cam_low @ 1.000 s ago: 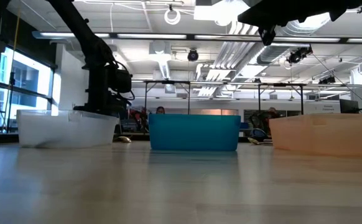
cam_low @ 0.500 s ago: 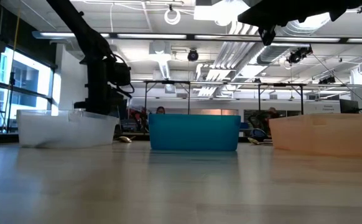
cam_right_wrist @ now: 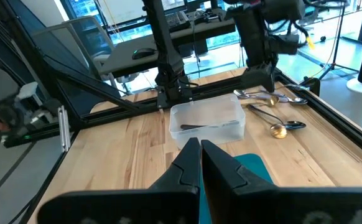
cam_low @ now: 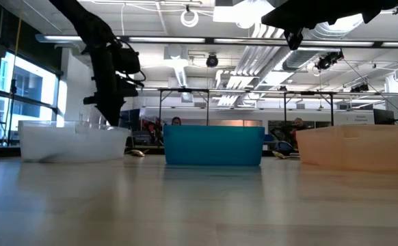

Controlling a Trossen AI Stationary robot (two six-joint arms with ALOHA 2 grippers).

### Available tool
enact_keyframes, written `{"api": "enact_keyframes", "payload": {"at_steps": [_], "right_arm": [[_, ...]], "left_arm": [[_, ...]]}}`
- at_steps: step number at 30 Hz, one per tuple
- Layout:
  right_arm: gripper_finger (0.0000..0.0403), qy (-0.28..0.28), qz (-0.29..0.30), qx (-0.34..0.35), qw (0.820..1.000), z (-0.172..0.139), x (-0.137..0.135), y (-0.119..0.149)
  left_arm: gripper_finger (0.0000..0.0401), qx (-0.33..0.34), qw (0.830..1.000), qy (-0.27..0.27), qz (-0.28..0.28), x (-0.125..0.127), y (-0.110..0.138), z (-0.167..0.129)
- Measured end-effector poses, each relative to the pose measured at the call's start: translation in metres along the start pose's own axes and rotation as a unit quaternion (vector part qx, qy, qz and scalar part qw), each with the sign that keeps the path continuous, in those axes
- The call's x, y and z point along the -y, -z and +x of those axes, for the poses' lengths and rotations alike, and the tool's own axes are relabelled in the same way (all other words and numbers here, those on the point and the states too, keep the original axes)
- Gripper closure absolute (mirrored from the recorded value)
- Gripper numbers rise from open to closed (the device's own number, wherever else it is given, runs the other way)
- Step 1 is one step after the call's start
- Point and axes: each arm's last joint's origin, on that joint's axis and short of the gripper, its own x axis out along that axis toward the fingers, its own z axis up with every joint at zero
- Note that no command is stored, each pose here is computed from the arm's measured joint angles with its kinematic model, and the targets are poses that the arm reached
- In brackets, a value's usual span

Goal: Sort silverware by color (type)
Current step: Put the black spoon into the transparent bin

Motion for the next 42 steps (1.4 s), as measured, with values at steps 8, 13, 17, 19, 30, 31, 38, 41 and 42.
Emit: {"api": "enact_keyframes", "payload": {"at_steps": [8, 13, 17, 19, 30, 31, 38, 41, 42], "right_arm": [[0.0403, 0.000, 0.001, 0.000, 1.000, 0.000, 0.000, 0.000], [0.0403, 0.000, 0.000, 0.000, 1.000, 0.000, 0.000, 0.000], [0.0403, 0.000, 0.000, 0.000, 1.000, 0.000, 0.000, 0.000], [0.0403, 0.000, 0.000, 0.000, 1.000, 0.000, 0.000, 0.000], [0.0403, 0.000, 0.000, 0.000, 1.000, 0.000, 0.000, 0.000], [0.0403, 0.000, 0.000, 0.000, 1.000, 0.000, 0.000, 0.000], [0.0403, -0.011, -0.001, 0.009, 1.000, 0.000, -0.001, -0.002], [0.0403, -0.035, -0.009, 0.040, 0.999, 0.000, -0.003, -0.009], [0.0403, -0.043, -0.013, 0.054, 0.998, -0.001, -0.004, -0.011]], "left_arm": [[0.0401, 0.042, 0.999, 0.027, 0.000, 0.001, 0.003, -0.025], [0.0401, 0.101, 0.994, 0.036, 0.012, 0.004, 0.003, -0.047], [0.0401, 0.188, 0.979, 0.079, 0.028, 0.010, 0.001, -0.074], [0.0401, 0.238, 0.964, 0.110, 0.042, 0.014, 0.001, -0.091], [0.0401, 0.444, 0.848, 0.260, 0.127, 0.056, 0.032, -0.172], [0.0401, 0.456, 0.836, 0.275, 0.129, 0.059, 0.038, -0.174], [0.0401, 0.524, 0.756, 0.368, 0.133, 0.078, 0.081, -0.166], [0.0401, 0.539, 0.731, 0.394, 0.143, 0.085, 0.097, -0.159], [0.0401, 0.538, 0.726, 0.403, 0.148, 0.087, 0.102, -0.157]]}}
